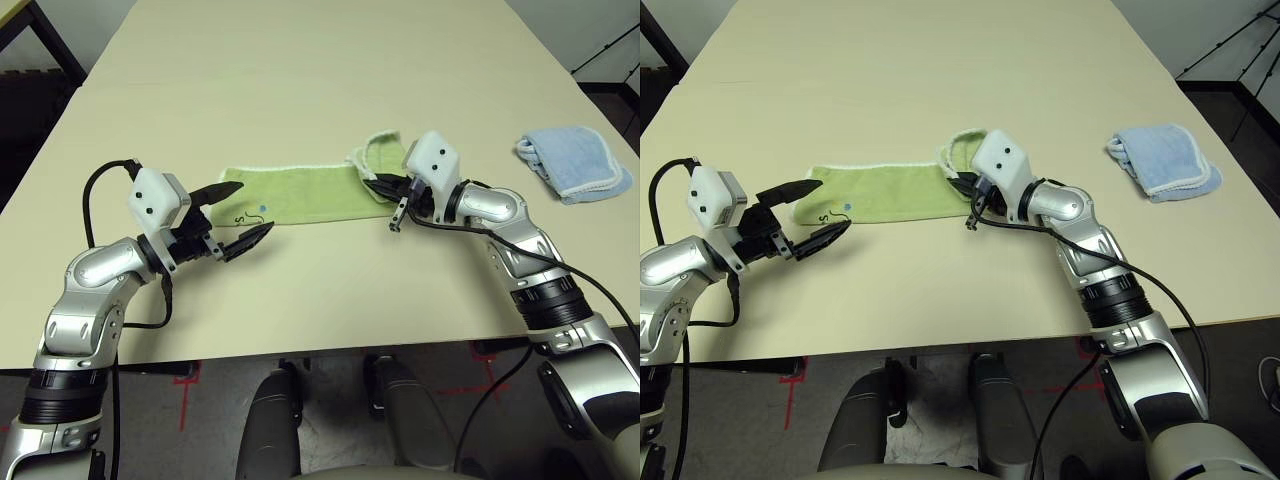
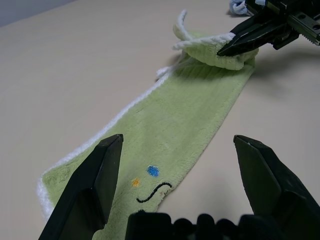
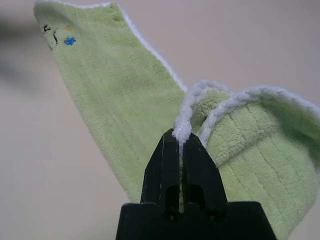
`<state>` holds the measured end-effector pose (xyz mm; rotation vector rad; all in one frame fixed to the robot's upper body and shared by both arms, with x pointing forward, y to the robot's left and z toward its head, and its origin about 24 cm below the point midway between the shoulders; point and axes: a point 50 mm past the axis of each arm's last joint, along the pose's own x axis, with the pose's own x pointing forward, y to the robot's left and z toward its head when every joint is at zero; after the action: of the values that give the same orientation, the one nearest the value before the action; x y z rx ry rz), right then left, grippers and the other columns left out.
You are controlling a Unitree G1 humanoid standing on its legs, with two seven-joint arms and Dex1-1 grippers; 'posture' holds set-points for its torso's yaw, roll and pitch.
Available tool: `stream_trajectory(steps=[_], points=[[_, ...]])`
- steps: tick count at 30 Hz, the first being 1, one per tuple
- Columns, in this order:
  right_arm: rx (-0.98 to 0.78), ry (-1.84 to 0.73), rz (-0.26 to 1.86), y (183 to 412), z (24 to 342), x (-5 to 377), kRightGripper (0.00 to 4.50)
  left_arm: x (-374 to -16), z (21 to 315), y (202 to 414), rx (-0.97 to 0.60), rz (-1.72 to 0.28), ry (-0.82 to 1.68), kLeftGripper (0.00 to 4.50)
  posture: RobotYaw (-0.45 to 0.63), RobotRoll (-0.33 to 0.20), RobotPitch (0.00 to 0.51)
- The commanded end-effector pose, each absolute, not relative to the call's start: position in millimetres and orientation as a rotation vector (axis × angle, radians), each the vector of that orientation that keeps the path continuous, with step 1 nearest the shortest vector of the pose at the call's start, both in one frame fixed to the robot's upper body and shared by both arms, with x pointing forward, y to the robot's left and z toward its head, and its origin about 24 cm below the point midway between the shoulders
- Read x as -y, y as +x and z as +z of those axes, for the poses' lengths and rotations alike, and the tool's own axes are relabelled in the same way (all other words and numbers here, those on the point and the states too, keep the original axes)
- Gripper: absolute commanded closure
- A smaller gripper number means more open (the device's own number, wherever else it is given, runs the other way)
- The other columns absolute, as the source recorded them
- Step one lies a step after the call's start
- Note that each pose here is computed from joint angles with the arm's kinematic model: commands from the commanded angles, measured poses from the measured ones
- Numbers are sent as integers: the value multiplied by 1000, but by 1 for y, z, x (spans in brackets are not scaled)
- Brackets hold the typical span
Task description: Fold the towel and set it aside.
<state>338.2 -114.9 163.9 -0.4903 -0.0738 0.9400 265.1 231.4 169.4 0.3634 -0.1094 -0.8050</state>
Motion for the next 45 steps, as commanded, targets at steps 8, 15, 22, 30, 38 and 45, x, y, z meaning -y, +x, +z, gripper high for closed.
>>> stream_trajectory(steps=[8, 15, 22, 30, 38, 45], points=[[25, -452, 985, 335, 156, 103, 4479, -230, 167, 261, 109, -808, 379, 0, -81, 0, 186], [10, -418, 980, 336, 153, 98, 4479, -230, 167, 261, 107, -806, 381, 0, -75, 0, 185], [-2, -393, 999, 335, 147, 88, 4479, -230, 168, 260, 103, -806, 387, 0, -70, 0, 185], [-25, -386, 993, 335, 142, 87, 3933, -231, 169, 259, 101, -803, 392, 0, -62, 0, 185], [15, -308, 1069, 328, 153, 83, 1088, -232, 170, 260, 100, -807, 395, 0, -64, 0, 181], [95, -160, 1037, 332, 181, 89, 28, -232, 171, 261, 100, -806, 397, 0, -67, 0, 180]])
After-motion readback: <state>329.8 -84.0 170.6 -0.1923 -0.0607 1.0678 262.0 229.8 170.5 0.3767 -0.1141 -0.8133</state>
